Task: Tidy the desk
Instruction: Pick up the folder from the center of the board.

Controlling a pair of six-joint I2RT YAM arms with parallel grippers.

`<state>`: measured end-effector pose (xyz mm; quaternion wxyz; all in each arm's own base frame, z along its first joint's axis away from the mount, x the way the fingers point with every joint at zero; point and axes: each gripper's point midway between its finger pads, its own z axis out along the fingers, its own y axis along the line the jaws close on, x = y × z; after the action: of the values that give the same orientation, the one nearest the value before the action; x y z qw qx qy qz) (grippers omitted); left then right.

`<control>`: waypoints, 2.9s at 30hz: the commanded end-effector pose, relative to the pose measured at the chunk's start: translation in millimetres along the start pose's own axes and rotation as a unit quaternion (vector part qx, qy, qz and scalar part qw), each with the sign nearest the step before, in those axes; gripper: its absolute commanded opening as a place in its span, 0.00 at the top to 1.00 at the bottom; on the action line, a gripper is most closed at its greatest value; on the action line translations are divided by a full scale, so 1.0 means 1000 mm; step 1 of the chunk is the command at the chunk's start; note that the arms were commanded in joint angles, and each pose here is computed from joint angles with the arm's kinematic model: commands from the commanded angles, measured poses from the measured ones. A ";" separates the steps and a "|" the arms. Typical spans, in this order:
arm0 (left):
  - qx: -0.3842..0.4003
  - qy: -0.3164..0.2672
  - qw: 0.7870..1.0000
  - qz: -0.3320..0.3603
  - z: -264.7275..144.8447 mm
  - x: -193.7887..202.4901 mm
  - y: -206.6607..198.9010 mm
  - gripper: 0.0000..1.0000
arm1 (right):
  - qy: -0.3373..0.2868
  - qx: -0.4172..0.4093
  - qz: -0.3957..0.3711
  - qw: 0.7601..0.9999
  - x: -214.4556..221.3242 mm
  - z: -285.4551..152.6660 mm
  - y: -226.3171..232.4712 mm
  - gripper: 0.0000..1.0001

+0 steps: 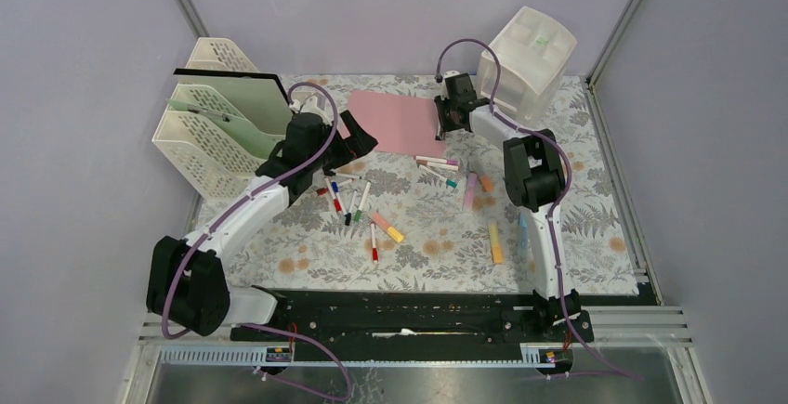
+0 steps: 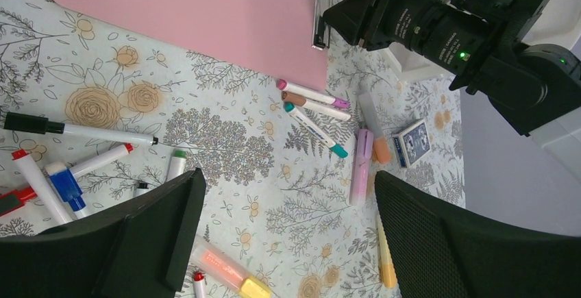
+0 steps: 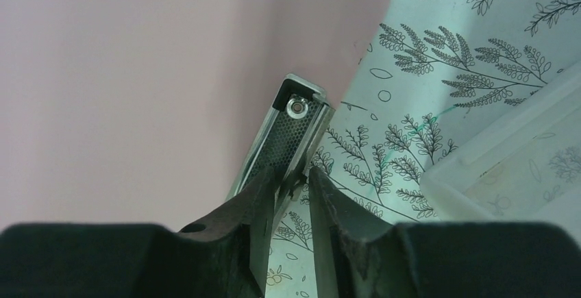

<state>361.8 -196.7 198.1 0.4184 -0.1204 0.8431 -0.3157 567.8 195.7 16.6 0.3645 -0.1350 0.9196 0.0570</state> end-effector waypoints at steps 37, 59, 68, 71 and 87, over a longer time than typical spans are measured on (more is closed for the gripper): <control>0.057 0.021 0.996 0.064 0.021 -0.003 -0.017 0.01 | -0.085 -0.210 -0.060 0.972 -0.055 -0.142 0.062 0.79; -0.135 0.056 0.987 0.069 0.100 -0.019 0.091 0.01 | 0.010 -0.155 -0.023 0.988 0.017 -0.120 0.043 0.44; -0.168 0.074 0.981 0.061 0.117 -0.009 0.112 0.01 | 0.028 -0.119 -0.001 0.993 0.028 -0.096 0.033 0.46; -0.175 0.081 0.979 0.060 0.122 -0.006 0.116 0.01 | 0.030 -0.105 0.004 0.994 0.027 -0.086 0.028 0.56; -0.184 0.113 0.976 0.033 0.131 0.013 0.133 0.01 | 0.047 -0.074 -0.006 0.996 0.035 -0.064 0.018 0.59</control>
<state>452.3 -155.6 35.3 0.2855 -0.1213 0.9411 -0.1343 479.3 193.4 32.9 0.2916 -0.1729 0.9318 0.1299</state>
